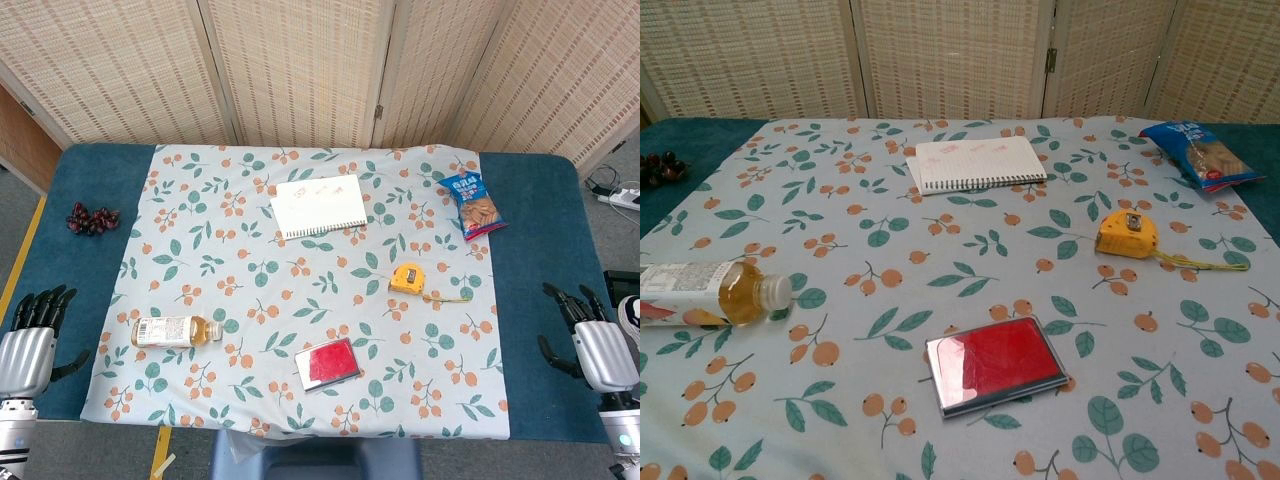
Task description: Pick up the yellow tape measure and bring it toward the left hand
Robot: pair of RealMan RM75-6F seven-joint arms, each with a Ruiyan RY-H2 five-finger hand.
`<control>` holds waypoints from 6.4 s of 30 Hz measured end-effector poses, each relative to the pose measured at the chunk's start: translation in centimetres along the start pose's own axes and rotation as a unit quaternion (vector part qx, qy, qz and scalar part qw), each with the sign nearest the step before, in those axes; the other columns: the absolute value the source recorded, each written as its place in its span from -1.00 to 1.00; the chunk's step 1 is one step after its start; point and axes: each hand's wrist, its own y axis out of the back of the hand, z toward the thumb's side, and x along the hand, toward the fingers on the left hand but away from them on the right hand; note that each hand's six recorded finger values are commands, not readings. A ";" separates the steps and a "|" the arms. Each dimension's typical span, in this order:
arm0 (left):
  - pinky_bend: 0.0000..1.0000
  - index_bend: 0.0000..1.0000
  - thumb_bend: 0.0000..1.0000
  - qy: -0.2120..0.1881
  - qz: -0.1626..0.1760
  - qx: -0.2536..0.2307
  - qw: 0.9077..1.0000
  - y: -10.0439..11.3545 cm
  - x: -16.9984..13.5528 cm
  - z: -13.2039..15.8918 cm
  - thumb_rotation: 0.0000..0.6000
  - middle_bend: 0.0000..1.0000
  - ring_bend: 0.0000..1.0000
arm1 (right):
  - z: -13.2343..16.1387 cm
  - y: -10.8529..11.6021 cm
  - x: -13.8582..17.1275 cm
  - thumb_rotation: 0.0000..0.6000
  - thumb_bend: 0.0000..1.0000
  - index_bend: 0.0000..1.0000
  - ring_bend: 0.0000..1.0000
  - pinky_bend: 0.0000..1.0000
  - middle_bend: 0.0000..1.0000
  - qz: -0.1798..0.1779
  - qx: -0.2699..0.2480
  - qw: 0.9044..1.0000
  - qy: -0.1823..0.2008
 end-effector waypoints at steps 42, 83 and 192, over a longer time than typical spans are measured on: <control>-1.00 -0.73 -0.49 -0.018 -0.013 -0.028 0.999 -0.5 0.4 1.2 1.00 -0.81 -0.81 | 11.7 -13.8 -17.2 1.00 -0.08 -0.93 -0.77 -0.96 -0.76 0.203 0.092 0.975 0.021; -1.00 -0.70 -0.48 -0.179 0.002 -0.163 0.970 0.1 7.1 12.5 1.00 -0.79 -0.73 | 20.2 -15.4 -18.3 1.00 -0.08 0.04 -0.34 -0.96 -0.13 0.172 -0.132 0.973 0.077; -1.00 0.21 0.44 -0.270 0.015 -0.164 0.948 -2.2 12.6 27.6 1.00 -0.52 -0.59 | 31.3 -18.8 -16.7 1.00 -0.08 0.04 -0.34 -0.96 -0.16 0.179 -0.339 0.904 0.187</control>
